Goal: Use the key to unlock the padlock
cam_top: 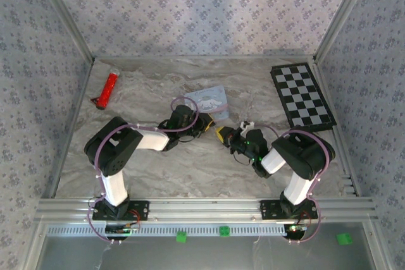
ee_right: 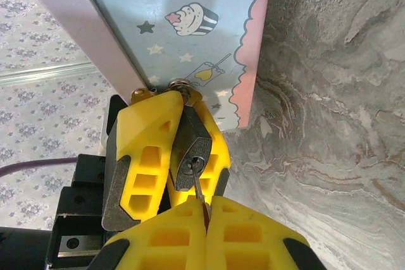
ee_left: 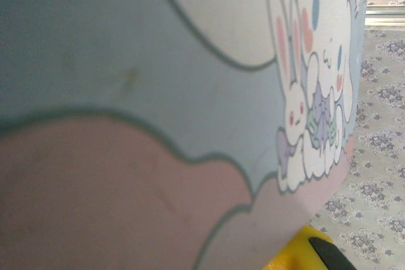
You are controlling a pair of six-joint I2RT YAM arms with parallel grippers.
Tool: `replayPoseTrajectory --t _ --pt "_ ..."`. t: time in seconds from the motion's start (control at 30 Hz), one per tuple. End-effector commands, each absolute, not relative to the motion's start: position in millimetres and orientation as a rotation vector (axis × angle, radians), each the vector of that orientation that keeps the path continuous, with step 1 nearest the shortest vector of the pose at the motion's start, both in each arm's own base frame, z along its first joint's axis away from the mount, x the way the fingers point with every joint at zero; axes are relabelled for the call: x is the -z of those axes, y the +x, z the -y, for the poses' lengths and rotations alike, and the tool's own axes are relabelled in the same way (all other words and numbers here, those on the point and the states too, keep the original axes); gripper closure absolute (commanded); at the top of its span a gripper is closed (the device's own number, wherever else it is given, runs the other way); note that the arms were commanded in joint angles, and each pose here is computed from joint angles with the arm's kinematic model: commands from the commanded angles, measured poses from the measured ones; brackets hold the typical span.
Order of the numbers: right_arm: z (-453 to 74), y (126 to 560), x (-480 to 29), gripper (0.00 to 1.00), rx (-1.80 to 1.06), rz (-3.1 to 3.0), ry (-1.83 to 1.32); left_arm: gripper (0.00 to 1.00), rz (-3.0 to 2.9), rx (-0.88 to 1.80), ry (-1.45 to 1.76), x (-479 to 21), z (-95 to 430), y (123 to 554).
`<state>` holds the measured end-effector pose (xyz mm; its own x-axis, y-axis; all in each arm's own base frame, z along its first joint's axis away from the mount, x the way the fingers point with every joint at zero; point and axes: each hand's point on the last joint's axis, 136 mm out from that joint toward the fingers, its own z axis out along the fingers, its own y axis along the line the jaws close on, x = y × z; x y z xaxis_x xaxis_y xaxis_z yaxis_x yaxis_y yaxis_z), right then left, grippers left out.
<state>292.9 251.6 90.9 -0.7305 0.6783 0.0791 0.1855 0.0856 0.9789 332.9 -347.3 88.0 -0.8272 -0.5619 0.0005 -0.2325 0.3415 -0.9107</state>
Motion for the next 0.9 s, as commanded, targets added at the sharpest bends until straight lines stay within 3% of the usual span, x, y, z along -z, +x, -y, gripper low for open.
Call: replayPoseTrajectory --t 0.0,0.27,0.63,0.87 --pt "-252.2 303.3 -109.4 1.00 -1.726 -1.907 0.809 0.95 -2.267 1.602 -0.626 -118.6 364.7 321.6" --pt "-240.8 308.6 -93.5 1.00 -1.689 -1.929 0.869 0.95 -2.258 1.603 -0.623 -122.6 364.1 320.7" --pt "-274.1 296.6 -111.8 1.00 -1.766 -1.939 0.759 0.95 -2.267 1.588 -0.633 -117.3 364.1 321.8" --pt "-260.3 300.9 -105.4 1.00 -1.735 -1.934 0.795 0.95 -2.266 1.587 -0.634 -116.6 362.9 320.9"
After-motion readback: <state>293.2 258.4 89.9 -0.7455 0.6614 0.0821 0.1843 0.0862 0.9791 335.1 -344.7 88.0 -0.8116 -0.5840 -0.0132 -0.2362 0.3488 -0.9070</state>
